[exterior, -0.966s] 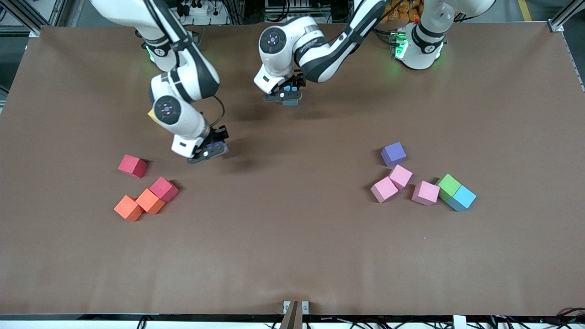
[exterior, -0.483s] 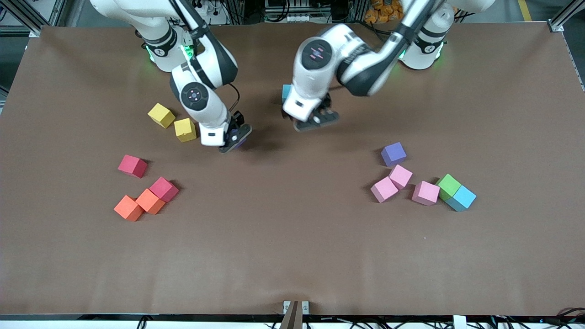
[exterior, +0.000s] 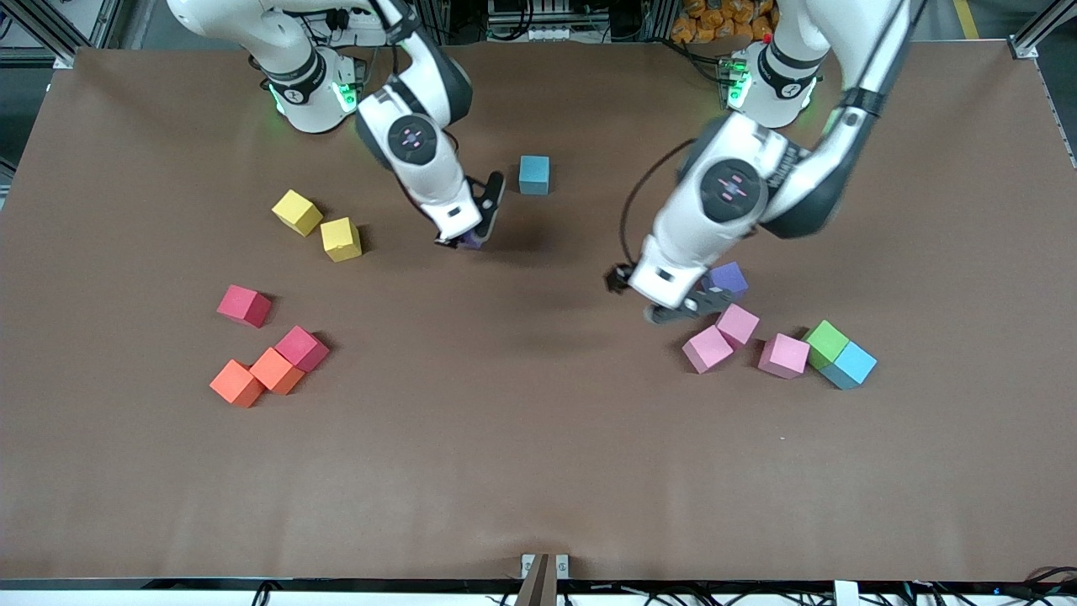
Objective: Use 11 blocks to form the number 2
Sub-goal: 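Place the purple cube beside cyan with the right gripper while the left gripper reaches purple, then grasp the purple cube among pink cubes with the left gripper and lift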
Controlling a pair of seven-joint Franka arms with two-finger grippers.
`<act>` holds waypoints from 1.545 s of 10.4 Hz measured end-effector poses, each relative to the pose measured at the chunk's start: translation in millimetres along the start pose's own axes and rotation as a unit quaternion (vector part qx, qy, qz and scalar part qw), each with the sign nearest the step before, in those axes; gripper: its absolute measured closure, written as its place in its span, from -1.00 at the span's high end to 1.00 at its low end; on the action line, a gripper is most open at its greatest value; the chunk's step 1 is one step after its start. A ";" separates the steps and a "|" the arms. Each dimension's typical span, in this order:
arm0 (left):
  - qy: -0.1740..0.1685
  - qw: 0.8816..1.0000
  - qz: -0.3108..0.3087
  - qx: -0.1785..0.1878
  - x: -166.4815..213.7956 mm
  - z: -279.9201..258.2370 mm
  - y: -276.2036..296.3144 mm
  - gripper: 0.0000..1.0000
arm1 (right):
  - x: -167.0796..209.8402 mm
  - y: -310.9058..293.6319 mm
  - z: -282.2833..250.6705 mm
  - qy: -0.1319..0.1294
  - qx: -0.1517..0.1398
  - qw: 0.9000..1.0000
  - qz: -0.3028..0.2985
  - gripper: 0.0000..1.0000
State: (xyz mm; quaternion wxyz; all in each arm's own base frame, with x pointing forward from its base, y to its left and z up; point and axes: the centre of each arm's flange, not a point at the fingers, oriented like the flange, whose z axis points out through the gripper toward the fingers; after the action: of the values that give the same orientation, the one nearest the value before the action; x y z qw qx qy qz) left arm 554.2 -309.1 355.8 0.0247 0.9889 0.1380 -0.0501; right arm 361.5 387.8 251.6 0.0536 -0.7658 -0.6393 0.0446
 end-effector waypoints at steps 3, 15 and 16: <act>-0.009 0.998 -0.048 0.049 38.9 33.4 -74.2 1.00 | 33.6 -64.3 12.2 -0.012 0.001 0.998 -0.053 0.15; -0.016 0.995 -0.067 0.072 3.4 125.5 -155.0 1.00 | 25.8 -113.0 47.3 -0.041 -0.021 0.998 -0.039 0.15; -0.016 0.995 -0.066 0.072 1.5 127.6 -155.1 1.00 | 26.9 -115.3 48.0 -0.038 -0.023 0.998 -0.040 0.15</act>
State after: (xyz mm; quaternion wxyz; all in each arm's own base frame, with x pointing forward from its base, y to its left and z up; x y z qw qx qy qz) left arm 501.1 -167.6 223.5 -0.0472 0.9759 0.1984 -0.0775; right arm 247.4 435.8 220.1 0.0134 -0.7382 -0.6720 0.0574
